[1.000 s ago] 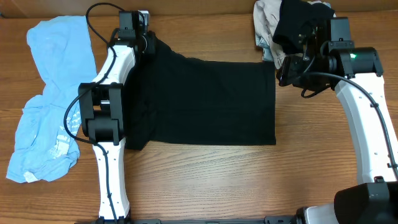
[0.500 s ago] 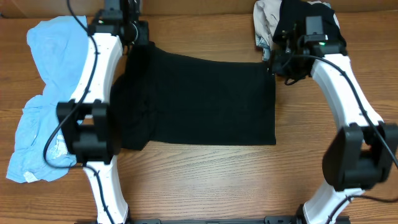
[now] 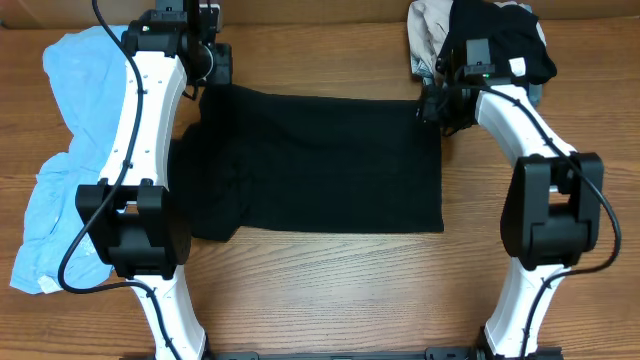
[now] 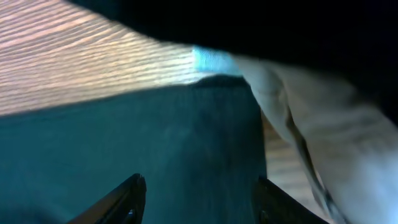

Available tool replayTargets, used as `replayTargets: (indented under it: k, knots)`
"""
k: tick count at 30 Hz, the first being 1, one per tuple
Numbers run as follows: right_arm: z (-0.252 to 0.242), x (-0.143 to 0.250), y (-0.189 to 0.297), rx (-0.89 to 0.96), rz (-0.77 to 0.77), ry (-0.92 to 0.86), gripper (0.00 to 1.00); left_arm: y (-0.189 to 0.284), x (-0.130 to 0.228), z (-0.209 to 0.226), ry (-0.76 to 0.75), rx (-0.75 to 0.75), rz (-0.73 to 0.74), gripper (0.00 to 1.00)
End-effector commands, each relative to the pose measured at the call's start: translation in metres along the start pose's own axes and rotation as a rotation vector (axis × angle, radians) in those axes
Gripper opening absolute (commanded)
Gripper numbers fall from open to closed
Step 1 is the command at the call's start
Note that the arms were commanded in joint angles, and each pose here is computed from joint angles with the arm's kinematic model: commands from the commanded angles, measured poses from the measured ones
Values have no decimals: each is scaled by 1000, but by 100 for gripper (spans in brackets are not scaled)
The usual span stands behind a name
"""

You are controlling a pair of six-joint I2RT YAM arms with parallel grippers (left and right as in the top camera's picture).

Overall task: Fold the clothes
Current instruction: 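Grasp the far corners of the t-shirt with both grippers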

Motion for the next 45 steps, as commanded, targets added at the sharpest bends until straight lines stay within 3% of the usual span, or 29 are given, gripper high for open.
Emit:
replayTargets:
  k: [1, 15, 17, 21, 23, 28, 36, 45]
  knots:
    - [-1, -2, -18, 10, -1, 15, 57, 7, 0, 3, 8, -59, -12, 4]
    - [-8, -4, -67, 26, -52, 6, 59, 7, 5, 4, 8, -69, 20, 4]
    - [-6, -5, -67, 23, -60, -7, 50, 7, 6, 4, 9, -70, 23, 4]
    - [-3, -9, -66, 18, -77, -38, 12, 7, 6, 4, 9, -70, 23, 4]
    - [-3, -9, -65, 19, -74, -38, 4, 7, 6, 4, 9, -70, 23, 4]
    - [-3, -14, -41, 25, -46, -46, 4, 9, 5, 8, 13, -89, 18, 4]
    - [1, -36, 54, 34, -52, -63, 4, 31, 14, 14, 21, -109, 52, 4]
    - [-5, -1, 119, 57, 122, -107, 4, 42, 41, 20, 23, -145, 193, 4]
Point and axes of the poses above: each gripper's point midway between its finger pads, its own y axis back along the fingers, its own z axis along the line the jaws close on, x = y × z, the point moved 7 cm from there along y, back along the fingers, and after that the axes turned 11 degrees about y, right-handed, at the moved point
